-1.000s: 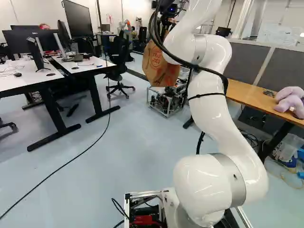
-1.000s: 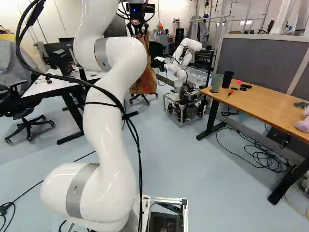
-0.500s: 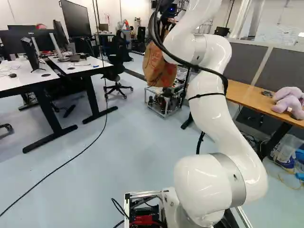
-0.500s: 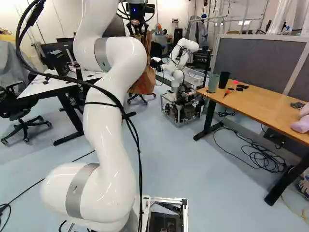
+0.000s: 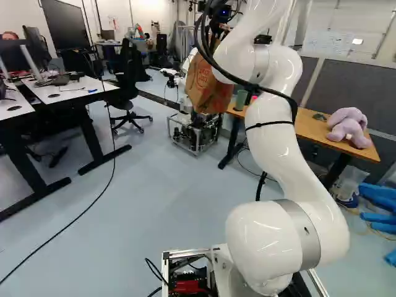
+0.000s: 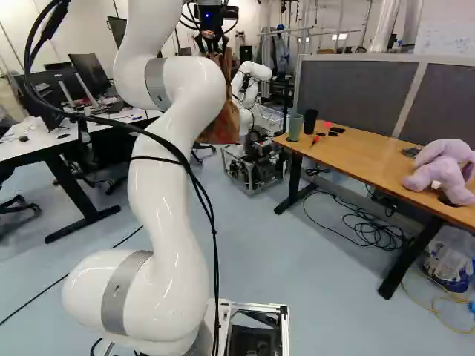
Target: Pick up the bag on the ground and place it on the table
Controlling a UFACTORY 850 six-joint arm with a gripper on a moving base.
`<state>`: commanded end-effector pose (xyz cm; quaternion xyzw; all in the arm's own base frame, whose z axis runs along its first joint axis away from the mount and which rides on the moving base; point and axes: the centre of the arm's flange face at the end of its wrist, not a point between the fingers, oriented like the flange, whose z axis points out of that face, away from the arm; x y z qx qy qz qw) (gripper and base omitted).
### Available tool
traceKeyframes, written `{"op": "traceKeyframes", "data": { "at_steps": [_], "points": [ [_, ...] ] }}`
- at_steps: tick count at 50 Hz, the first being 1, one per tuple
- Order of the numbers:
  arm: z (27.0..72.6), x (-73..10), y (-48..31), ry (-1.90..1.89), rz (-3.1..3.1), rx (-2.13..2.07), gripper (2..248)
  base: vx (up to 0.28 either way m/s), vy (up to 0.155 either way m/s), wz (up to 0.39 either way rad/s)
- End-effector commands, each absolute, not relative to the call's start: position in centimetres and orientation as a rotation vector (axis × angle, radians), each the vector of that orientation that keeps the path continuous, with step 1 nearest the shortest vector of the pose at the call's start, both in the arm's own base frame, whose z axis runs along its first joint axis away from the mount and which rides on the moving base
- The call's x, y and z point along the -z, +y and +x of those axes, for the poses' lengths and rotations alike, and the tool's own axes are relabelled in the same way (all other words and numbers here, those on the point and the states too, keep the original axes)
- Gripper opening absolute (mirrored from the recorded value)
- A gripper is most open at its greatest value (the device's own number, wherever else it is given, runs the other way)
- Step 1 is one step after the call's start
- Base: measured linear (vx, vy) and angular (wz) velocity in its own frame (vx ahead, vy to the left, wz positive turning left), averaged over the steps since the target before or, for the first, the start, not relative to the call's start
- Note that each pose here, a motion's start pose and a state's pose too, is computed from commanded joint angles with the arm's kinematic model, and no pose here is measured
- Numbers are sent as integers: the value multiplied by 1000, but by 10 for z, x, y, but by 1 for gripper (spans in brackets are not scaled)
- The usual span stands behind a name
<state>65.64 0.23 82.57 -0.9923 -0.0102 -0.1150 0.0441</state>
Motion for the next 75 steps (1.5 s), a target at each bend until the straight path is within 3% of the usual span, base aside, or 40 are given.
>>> {"op": "traceKeyframes", "data": {
  "at_steps": [29,75],
  "points": [
    [656,-826,2,-31,-3033,351,21,44,-119,-289],
    [656,-826,2,-31,-3033,351,21,40,-58,-282]
  ]
}}
